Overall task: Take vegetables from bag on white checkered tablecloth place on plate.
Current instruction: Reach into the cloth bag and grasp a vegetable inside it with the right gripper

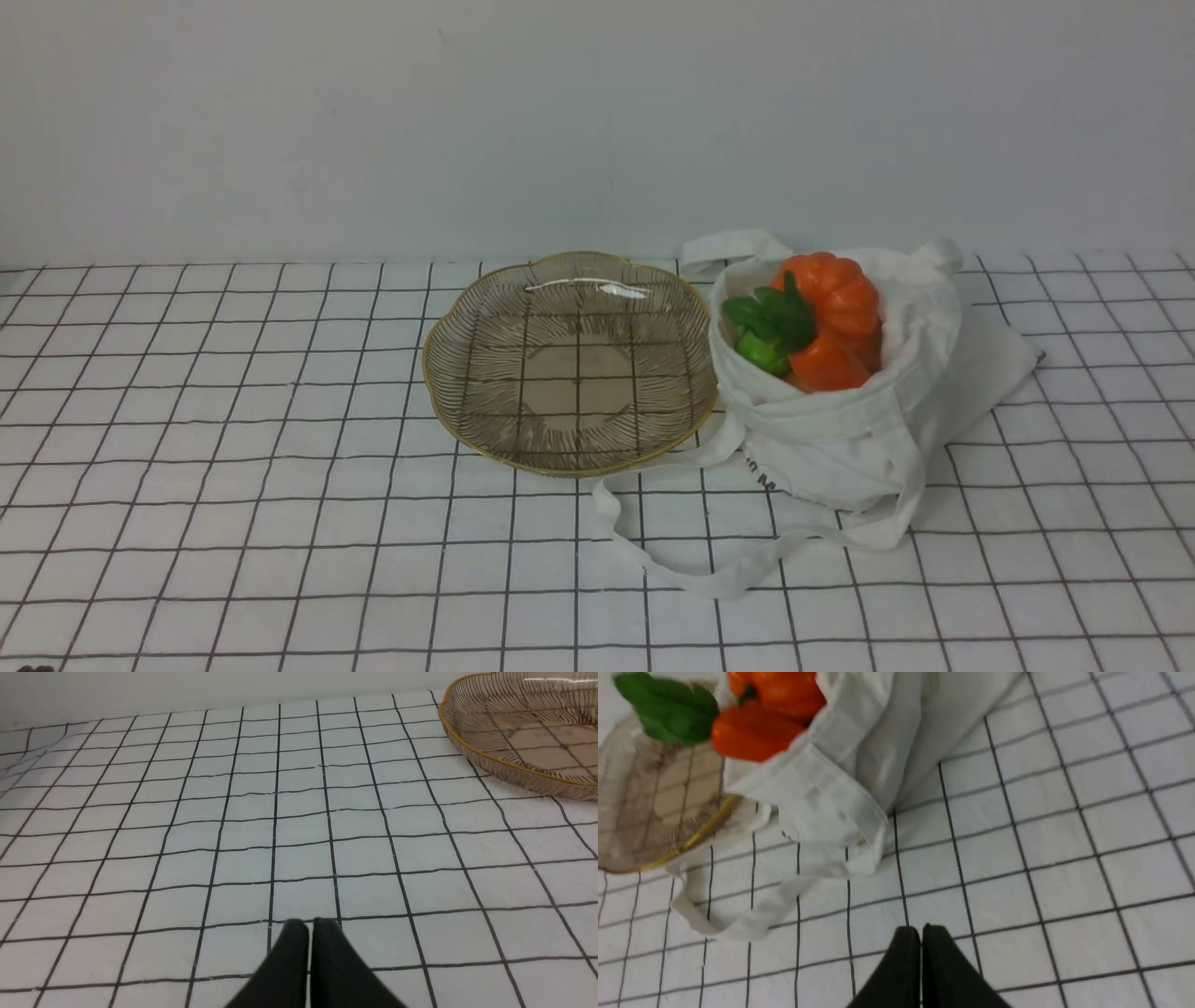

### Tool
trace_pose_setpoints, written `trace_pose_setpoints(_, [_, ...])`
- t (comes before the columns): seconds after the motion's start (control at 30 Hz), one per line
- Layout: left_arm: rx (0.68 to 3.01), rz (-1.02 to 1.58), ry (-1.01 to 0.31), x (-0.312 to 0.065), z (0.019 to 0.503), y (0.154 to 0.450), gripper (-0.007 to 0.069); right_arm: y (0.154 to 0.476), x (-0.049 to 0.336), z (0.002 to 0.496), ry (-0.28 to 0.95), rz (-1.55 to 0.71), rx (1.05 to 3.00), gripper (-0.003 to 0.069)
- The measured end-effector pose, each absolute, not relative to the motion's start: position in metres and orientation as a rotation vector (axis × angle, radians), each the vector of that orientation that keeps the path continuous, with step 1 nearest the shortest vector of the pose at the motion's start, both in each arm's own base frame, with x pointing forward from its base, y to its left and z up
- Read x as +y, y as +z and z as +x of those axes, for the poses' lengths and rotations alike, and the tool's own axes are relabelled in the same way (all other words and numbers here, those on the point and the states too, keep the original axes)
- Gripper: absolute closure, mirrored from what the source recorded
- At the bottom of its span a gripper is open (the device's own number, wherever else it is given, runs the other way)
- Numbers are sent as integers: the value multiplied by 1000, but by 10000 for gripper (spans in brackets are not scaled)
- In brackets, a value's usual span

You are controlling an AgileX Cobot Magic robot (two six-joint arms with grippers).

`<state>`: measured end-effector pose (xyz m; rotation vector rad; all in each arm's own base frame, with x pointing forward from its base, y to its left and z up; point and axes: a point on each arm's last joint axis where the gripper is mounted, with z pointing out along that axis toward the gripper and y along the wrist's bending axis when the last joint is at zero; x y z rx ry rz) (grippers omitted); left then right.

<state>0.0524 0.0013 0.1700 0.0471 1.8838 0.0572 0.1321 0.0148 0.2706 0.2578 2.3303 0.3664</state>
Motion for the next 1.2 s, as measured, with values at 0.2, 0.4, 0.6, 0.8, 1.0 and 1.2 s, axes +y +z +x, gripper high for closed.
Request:
trace_pose_setpoints(0.2, [1884, 47, 57, 1, 52, 170, 633, 267, 47, 178, 561, -39, 2372, 531])
trace_pose_setpoints(0.4, [1884, 47, 57, 1, 52, 170, 633, 279, 80, 215, 561, -300, 2283, 351])
trace_pose_setpoints(0.6, [1884, 47, 57, 1, 52, 170, 633, 289, 122, 268, 414, -578, 2158, 192])
trace_pose_setpoints(0.8, [1884, 47, 57, 1, 52, 170, 633, 277, 133, 303, 270, -713, 2137, 158])
trace_pose_setpoints(1.0, [1884, 47, 57, 1, 52, 170, 633, 245, 138, 322, 217, -732, 2178, 156])
trace_pose_setpoints(1.2, [1884, 47, 57, 1, 52, 170, 633, 233, 140, 327, 215, -730, 2205, 307])
